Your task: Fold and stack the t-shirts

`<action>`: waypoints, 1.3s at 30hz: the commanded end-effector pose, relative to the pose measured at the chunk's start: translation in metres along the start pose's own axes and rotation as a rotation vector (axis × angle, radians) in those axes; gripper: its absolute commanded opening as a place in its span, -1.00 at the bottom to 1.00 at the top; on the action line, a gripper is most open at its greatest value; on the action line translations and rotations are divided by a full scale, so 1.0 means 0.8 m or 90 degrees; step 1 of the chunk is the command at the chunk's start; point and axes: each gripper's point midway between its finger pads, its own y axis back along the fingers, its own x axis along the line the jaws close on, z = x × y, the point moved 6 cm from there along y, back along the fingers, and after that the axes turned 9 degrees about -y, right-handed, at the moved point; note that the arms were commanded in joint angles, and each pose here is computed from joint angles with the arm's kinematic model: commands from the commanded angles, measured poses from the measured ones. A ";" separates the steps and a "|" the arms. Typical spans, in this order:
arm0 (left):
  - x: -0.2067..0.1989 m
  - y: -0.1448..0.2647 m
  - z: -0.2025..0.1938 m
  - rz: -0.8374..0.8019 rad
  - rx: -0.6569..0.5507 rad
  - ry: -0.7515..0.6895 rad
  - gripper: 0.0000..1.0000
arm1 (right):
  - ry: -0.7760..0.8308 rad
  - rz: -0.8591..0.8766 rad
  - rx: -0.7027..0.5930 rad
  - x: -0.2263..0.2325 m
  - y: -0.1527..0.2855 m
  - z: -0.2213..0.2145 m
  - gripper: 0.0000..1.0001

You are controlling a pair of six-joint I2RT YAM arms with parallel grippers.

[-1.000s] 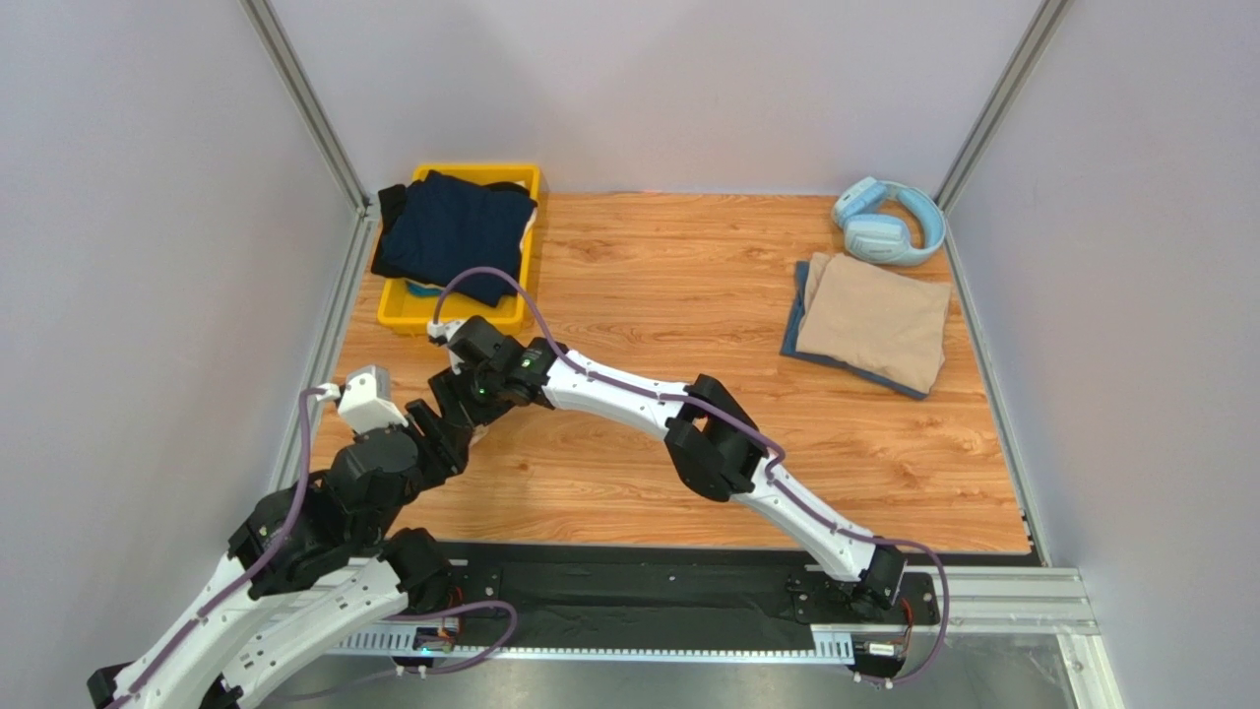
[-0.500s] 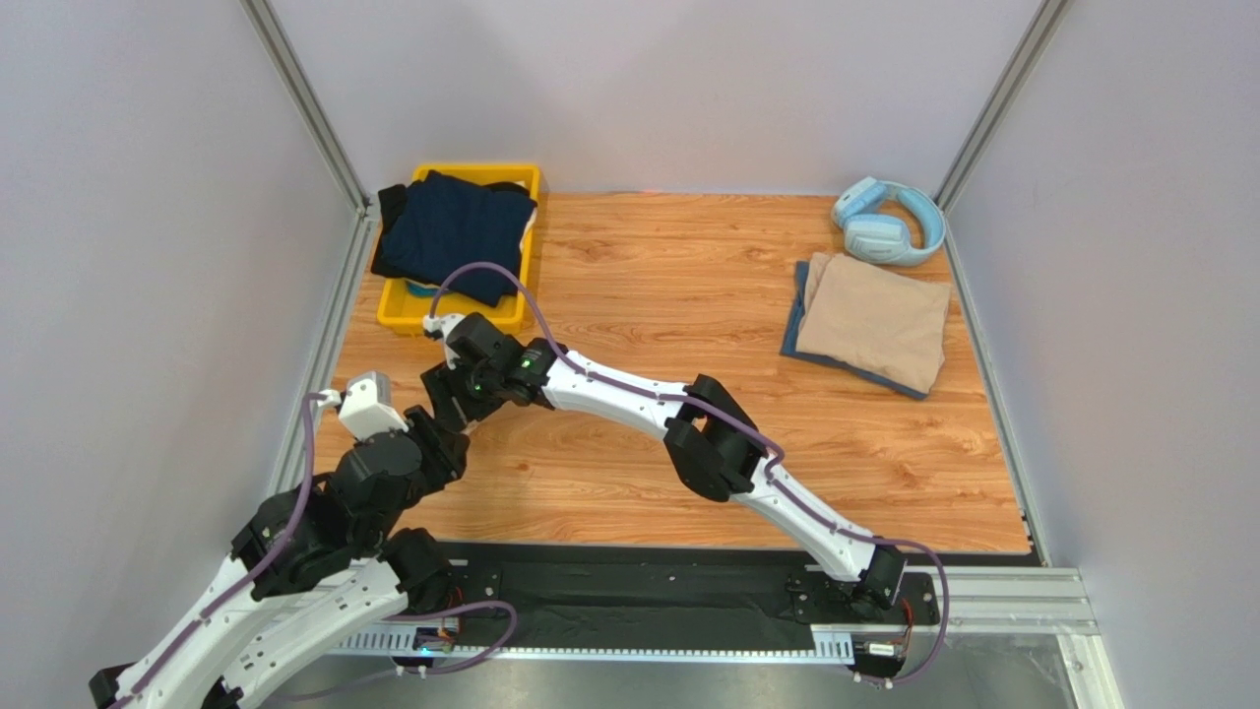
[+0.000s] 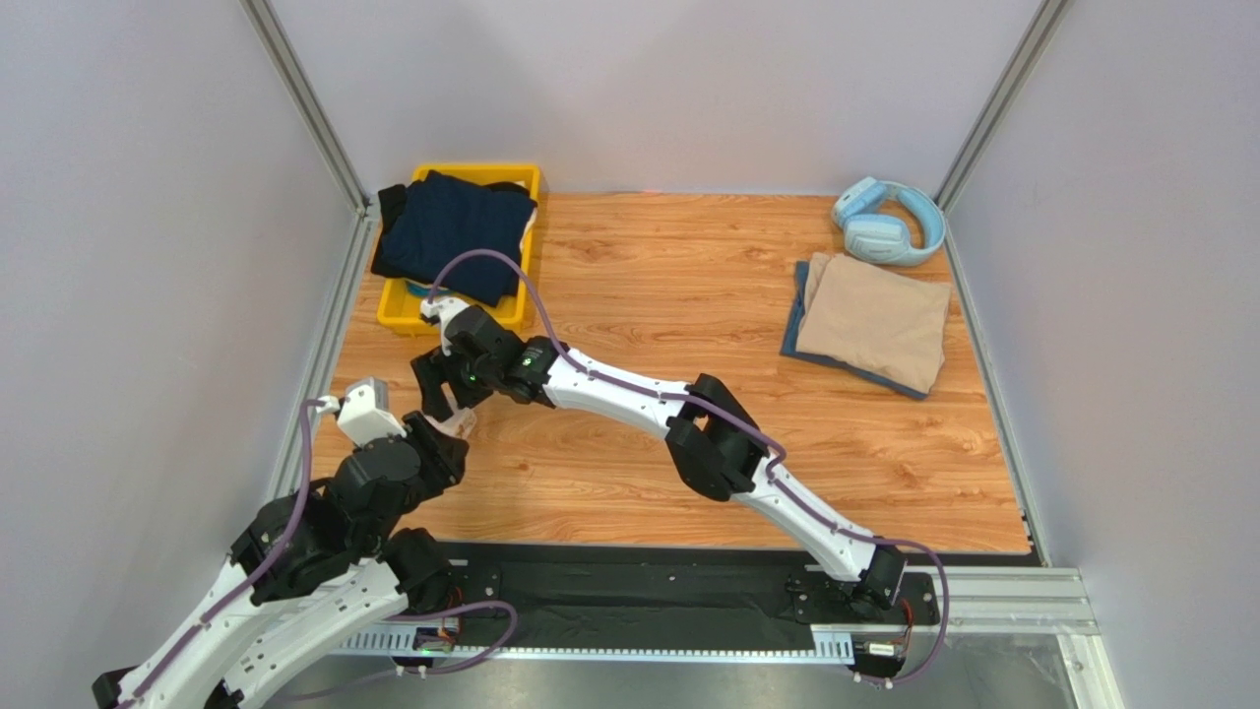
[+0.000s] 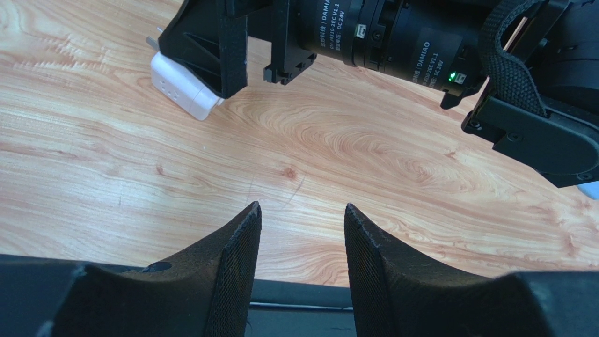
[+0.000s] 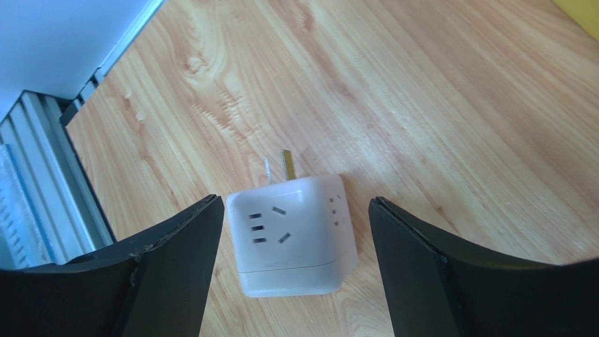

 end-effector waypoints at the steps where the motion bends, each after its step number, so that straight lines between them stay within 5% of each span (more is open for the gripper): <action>1: 0.001 0.002 0.000 -0.002 -0.002 0.014 0.09 | -0.008 -0.064 -0.121 -0.032 0.052 0.072 0.66; 6: 0.002 -0.002 -0.005 0.003 0.005 0.011 0.09 | -0.050 -0.223 -0.200 -0.146 0.129 0.147 0.65; 13: -0.003 -0.012 -0.014 -0.007 0.014 0.005 0.09 | -0.156 -0.471 -0.295 -0.356 0.305 0.225 0.65; 17: -0.007 -0.019 -0.018 -0.008 0.018 -0.003 0.10 | -0.222 -0.445 -0.321 -0.400 0.361 0.240 0.65; 26: -0.010 -0.024 -0.023 -0.008 0.029 -0.011 0.11 | -0.276 -0.665 -0.430 -0.513 0.490 0.252 0.77; 39: -0.013 -0.033 -0.037 -0.011 0.054 -0.014 0.11 | -0.444 -0.787 -0.443 -0.632 0.613 0.176 0.77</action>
